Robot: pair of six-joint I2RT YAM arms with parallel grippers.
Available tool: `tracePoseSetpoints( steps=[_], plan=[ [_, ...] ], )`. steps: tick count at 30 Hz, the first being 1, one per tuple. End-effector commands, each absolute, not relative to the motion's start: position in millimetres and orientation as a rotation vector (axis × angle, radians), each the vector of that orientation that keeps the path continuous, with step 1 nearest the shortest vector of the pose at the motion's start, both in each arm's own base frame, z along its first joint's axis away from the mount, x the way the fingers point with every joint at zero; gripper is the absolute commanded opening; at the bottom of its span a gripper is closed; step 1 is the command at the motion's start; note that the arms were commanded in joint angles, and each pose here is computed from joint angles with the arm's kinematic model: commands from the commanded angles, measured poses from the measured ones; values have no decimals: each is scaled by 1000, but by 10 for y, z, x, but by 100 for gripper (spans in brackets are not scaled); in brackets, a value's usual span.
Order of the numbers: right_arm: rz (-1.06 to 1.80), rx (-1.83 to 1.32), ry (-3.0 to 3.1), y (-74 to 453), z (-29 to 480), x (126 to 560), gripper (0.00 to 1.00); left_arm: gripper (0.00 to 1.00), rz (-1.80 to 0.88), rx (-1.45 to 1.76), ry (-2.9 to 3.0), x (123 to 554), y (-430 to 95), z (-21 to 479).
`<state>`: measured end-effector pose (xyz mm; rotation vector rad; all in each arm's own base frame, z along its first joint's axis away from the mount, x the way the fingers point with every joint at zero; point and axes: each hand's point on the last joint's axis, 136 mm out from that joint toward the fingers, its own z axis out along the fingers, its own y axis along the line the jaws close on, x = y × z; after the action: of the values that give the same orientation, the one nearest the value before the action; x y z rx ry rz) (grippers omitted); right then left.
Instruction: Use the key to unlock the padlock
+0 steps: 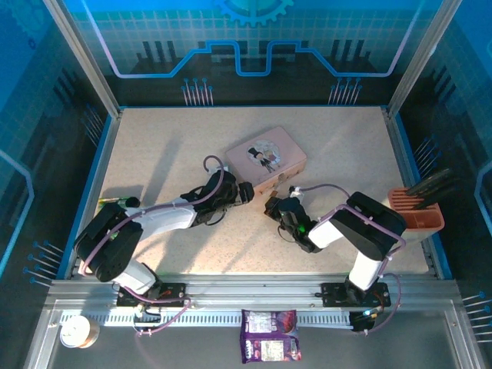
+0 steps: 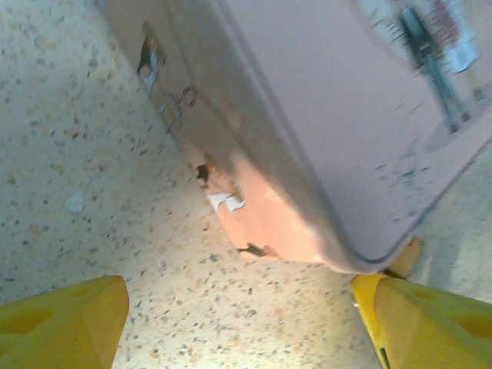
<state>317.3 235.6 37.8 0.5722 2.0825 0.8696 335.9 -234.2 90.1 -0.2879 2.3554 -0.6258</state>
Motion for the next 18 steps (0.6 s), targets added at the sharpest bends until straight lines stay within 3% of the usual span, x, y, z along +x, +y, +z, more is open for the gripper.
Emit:
tracePoseSetpoints(
  steps=[1,9,18],
  plan=[
    [849,507,2012,2246,584,3228,0,86,-658,-314,2269,3513,-2350,1156],
    [912,502,2048,2180,425,3227,0,88,-487,-405,2344,3791,-2249,920],
    [906,497,2038,2121,485,3297,0,87,-337,-482,2439,3709,-2072,552]
  ],
)
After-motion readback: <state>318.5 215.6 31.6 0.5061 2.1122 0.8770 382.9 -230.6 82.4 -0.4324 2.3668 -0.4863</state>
